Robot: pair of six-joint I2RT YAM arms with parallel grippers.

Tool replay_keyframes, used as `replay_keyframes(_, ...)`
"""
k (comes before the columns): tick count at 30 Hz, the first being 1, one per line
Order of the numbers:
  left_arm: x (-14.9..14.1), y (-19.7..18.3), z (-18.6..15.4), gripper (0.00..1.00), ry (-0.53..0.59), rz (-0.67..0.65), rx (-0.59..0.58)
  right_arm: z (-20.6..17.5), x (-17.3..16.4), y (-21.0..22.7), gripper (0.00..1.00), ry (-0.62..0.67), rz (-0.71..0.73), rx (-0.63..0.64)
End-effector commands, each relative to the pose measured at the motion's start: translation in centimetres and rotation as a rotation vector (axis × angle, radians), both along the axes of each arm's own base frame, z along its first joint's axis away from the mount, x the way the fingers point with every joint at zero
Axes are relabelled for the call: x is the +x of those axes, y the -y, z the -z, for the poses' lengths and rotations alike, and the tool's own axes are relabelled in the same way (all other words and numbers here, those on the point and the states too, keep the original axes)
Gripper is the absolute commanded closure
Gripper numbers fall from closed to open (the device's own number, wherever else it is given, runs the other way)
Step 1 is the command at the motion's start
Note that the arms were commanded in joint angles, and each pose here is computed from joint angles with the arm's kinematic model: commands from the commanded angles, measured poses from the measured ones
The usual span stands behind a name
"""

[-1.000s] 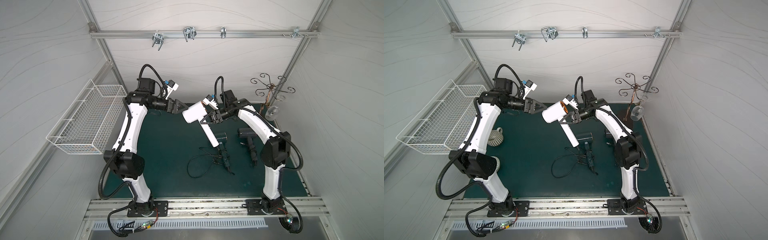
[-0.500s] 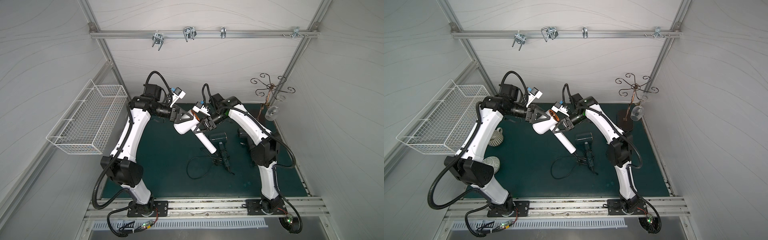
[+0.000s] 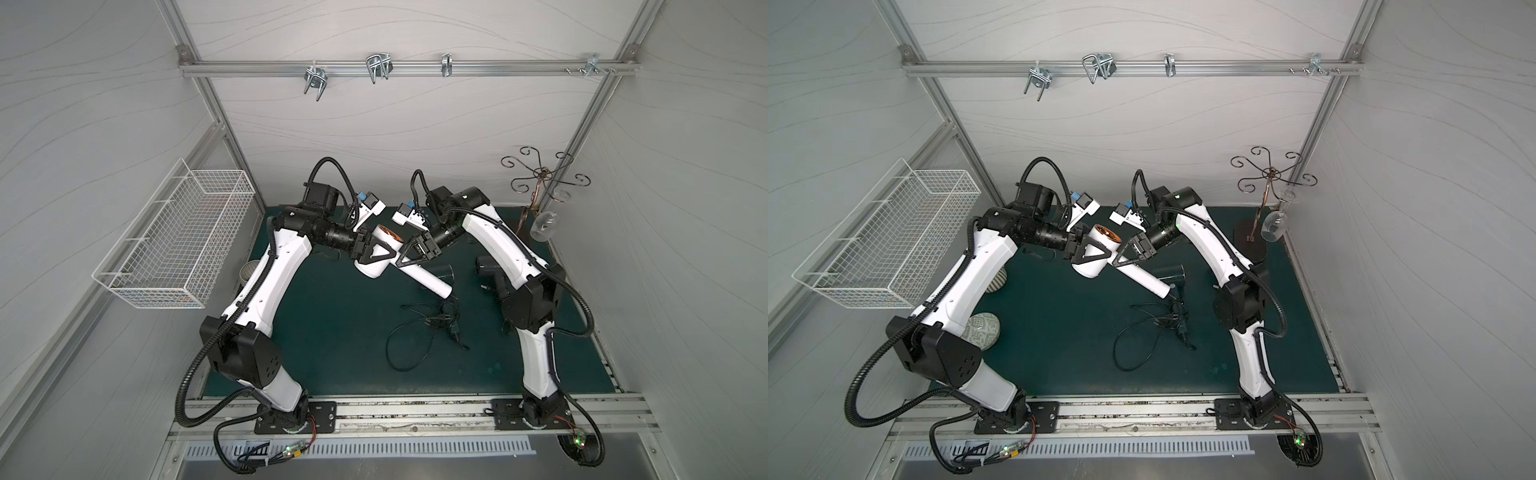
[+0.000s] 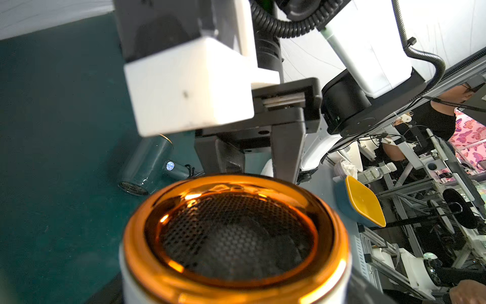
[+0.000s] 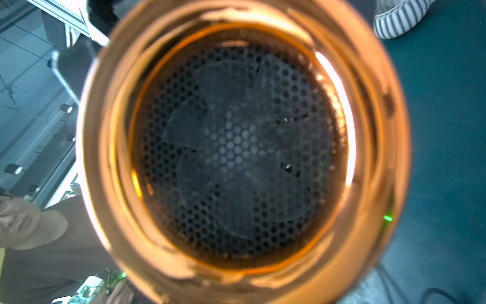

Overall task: Wrap the cord around the hair dryer
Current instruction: Pick up the hair dryer from the center of the board.

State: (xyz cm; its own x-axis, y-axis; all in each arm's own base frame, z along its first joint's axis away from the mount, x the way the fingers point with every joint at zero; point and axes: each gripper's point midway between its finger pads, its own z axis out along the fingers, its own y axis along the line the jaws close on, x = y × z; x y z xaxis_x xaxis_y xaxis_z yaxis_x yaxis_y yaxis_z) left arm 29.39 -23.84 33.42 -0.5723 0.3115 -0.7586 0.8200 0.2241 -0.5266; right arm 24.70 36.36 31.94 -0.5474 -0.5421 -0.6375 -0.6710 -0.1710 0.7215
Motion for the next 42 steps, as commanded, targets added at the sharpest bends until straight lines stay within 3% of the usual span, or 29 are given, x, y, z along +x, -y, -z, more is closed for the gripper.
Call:
replay_keyframes(1,-6.2,2.1,-3.2,0.18,-0.080,0.173,-0.118,-1.0,2.7,-0.7,0.74,0.105,0.024,0.093)
replay_keyframes(7,-7.4,2.8,-3.7,0.16,-0.109,0.221,-0.143,-0.6,3.9,-1.1,0.75,0.201,0.062,0.052)
replay_keyframes(18,-7.7,3.3,-3.9,0.18,-0.156,0.255,-0.192,-1.7,5.4,-2.1,0.75,0.275,0.094,0.107)
replay_keyframes(24,-7.6,3.4,-4.4,0.44,-0.167,0.264,-0.210,-1.3,5.5,-2.8,0.75,0.247,0.082,0.116)
replay_keyframes(29,-6.9,3.5,-3.8,1.00,-0.174,0.230,-0.180,-1.0,5.2,-3.2,0.74,0.228,0.069,0.117)
replay_keyframes(30,-6.6,3.6,-3.5,1.00,-0.173,0.215,-0.166,-0.9,5.1,-3.2,0.73,0.224,0.068,0.115)
replay_keyframes(32,-5.8,3.5,-2.8,1.00,-0.162,0.170,-0.121,-0.7,5.1,-3.2,0.62,0.219,0.071,0.107)
replay_keyframes(35,-4.7,3.0,-2.2,1.00,-0.135,0.104,-0.062,-0.6,5.1,-2.9,0.39,0.216,0.079,0.093)
replay_keyframes(42,-1.6,-0.8,-3.7,1.00,-0.046,-0.069,-0.025,-1.5,7.3,-0.7,0.10,0.183,0.187,0.075)
